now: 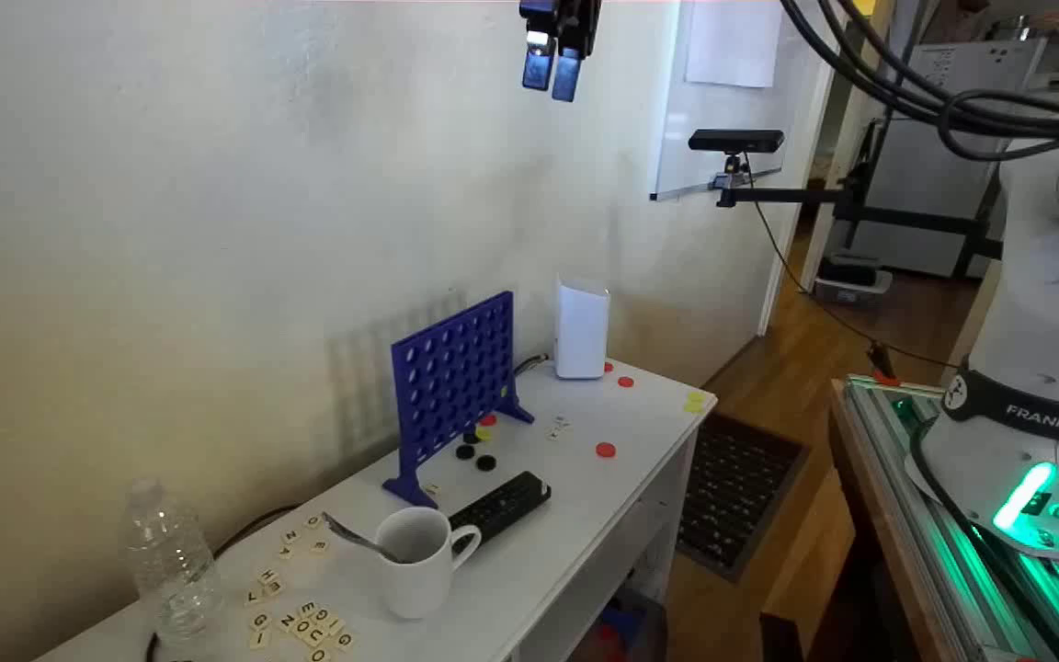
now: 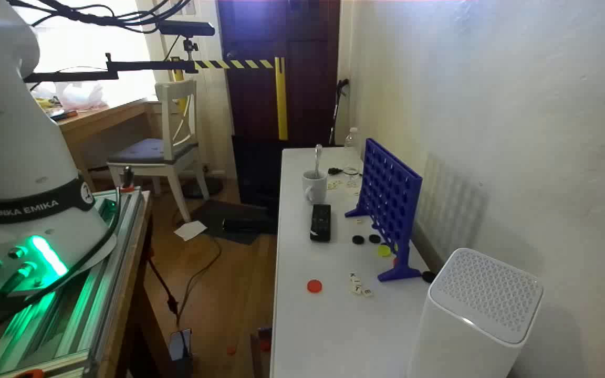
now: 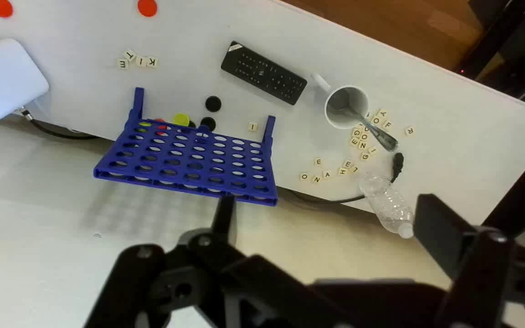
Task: Move one letter from in front of the token holder and place it on the right side of the table
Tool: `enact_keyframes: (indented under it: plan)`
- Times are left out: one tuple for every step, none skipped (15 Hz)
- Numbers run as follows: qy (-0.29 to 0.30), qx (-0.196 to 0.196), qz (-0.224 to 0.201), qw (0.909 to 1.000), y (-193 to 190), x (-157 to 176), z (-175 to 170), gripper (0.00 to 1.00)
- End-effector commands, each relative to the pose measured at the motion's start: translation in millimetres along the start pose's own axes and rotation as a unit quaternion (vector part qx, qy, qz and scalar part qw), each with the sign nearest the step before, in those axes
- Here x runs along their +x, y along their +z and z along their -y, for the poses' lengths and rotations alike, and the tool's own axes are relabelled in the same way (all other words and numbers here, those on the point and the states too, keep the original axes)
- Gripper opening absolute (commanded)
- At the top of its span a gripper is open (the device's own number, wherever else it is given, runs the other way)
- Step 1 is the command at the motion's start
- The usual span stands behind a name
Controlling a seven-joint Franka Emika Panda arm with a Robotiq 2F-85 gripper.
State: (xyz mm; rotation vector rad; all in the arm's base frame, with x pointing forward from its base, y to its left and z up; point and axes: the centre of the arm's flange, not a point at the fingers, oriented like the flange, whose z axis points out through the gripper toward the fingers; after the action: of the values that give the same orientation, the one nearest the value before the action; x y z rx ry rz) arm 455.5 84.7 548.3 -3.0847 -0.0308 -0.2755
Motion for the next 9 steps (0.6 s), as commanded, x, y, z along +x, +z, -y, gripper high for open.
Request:
enact_keyframes:
  plan:
    - [0.000, 0.000, 0.000, 1.0000, 0, 0, 0, 1.00]
    - [0.000, 0.000, 0.000, 1.0000, 0, 0, 0, 1.00]
    - [0.000, 0.000, 0.000, 1.0000, 0, 0, 0, 1.00]
    - [0.000, 0.000, 0.000, 1.0000, 0, 0, 0, 1.00]
    - [0.000, 0.000, 0.000, 1.0000, 0, 0, 0, 1.00]
    - [0.000, 0.000, 0.000, 1.0000, 0, 0, 0, 1.00]
    - [0.000, 0.000, 0.000, 1.0000, 0, 0, 0, 1.00]
    - [0.017, -0.002, -0.015, 0.9998, 9, -6, -6, 1.00]
    - [0.025, 0.011, -0.023, 0.9994, 19, -10, -11, 1.00]
